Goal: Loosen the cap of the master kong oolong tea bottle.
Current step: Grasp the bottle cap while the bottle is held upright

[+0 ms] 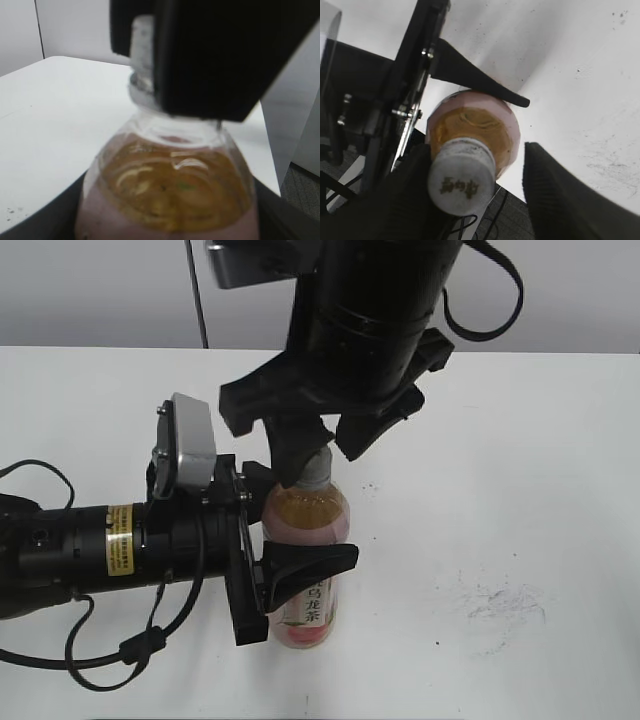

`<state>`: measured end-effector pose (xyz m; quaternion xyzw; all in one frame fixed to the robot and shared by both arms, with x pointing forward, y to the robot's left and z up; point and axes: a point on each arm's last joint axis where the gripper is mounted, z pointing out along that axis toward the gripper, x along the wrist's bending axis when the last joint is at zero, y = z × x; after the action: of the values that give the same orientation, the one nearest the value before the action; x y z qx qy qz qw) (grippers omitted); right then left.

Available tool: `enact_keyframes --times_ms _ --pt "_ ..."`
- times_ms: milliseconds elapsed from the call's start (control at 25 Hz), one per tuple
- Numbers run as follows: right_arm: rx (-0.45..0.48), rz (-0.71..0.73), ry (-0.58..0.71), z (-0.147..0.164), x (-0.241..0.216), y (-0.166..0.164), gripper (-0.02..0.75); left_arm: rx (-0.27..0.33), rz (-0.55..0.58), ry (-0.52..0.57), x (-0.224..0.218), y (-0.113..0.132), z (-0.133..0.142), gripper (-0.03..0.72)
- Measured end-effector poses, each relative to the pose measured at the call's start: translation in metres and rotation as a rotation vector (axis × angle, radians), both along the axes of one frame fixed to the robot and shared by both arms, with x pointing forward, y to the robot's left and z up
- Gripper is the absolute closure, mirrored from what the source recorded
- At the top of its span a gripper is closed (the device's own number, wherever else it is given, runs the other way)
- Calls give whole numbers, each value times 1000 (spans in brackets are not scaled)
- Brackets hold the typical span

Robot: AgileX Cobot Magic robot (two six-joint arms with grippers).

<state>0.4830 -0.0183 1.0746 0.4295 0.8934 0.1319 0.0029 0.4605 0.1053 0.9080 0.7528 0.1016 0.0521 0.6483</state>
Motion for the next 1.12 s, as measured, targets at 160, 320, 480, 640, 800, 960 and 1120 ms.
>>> enact_keyframes --times_ms 160,320,480,640,800,960,1120 --pt "11 68 -1 0 -2 2 464 0 0 0 0 0 0 241" --pt "-5 221 -41 1 -2 3 465 0 0 0 0 0 0 241" --pt "-35 530 -116 0 -2 3 465 1 -3 0 0 0 0 241" --pt "-71 870 -202 3 -3 3 465 1 -7 -3 -1 0 0 241" --pt "-107 1176 -276 5 -1 5 465 0 -4 -7 0 0 0 241" --pt "-143 1487 -351 5 -1 6 465 1 -1 -8 0 0 0 241" --pt "-154 1785 -426 6 -2 7 465 1 -1 -8 0 0 0 241"
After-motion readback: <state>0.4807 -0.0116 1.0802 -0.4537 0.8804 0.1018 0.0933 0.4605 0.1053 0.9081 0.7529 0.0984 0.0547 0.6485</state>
